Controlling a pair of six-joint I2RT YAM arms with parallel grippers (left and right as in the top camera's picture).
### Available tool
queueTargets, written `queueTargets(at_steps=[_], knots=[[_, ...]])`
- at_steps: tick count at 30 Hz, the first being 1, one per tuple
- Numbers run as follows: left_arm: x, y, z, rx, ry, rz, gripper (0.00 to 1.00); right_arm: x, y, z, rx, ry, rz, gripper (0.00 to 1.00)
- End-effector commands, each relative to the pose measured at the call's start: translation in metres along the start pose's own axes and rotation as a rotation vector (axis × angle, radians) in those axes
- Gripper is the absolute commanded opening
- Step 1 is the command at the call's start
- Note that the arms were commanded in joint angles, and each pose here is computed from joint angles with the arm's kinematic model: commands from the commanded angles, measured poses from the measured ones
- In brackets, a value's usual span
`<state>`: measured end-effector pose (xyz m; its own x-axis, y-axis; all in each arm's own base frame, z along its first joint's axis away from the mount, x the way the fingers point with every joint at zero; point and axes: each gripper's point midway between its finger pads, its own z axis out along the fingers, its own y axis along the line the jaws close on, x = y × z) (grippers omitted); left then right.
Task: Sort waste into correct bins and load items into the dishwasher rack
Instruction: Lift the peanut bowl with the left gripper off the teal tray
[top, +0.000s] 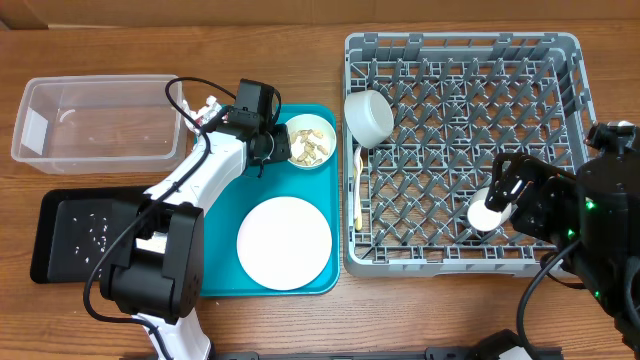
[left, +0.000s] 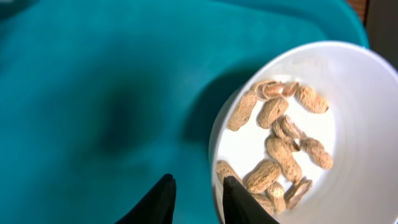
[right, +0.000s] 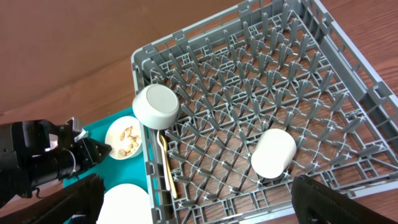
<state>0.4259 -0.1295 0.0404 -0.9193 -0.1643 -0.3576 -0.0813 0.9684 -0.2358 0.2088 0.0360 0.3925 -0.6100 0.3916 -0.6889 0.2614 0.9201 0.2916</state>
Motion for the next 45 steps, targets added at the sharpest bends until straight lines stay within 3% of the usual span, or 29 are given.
queueTargets(at_steps=[1,8,11,20,21,23,27,31,35,45], knots=[[0.002,0.006,0.000,-0.042,0.004,0.018,0.26,0.000,-0.001,-0.003,-0.004,-0.006,0.004,1.00],[0.002,0.011,-0.001,-0.068,0.003,0.025,0.16,0.000,-0.002,-0.003,-0.002,-0.004,0.003,1.00],[0.002,0.013,-0.001,-0.080,0.003,0.025,0.05,0.001,-0.002,-0.003,0.001,-0.001,0.002,1.00],[0.016,0.069,-0.029,-0.311,0.069,-0.011,0.04,0.003,-0.004,-0.003,0.008,0.007,-0.002,1.00],[0.015,0.073,-0.033,-0.314,0.070,-0.020,0.05,0.003,-0.004,-0.003,0.008,0.007,-0.002,1.00],[0.012,0.077,-0.041,-0.315,0.059,-0.033,0.36,0.003,-0.004,-0.003,0.008,0.006,-0.002,1.00],[0.000,0.064,-0.058,-0.242,0.011,0.020,0.61,0.003,-0.004,-0.003,0.009,0.007,-0.002,1.00],[-0.010,0.026,-0.073,-0.069,-0.033,0.156,0.67,0.003,-0.005,-0.003,0.011,0.005,-0.002,1.00],[-0.001,-0.012,-0.070,0.067,-0.019,0.318,0.64,0.003,-0.005,-0.003,0.011,0.005,-0.002,1.00],[0.050,-0.059,-0.019,0.131,0.118,0.606,0.61,0.002,-0.005,-0.003,0.010,0.004,-0.002,1.00]])
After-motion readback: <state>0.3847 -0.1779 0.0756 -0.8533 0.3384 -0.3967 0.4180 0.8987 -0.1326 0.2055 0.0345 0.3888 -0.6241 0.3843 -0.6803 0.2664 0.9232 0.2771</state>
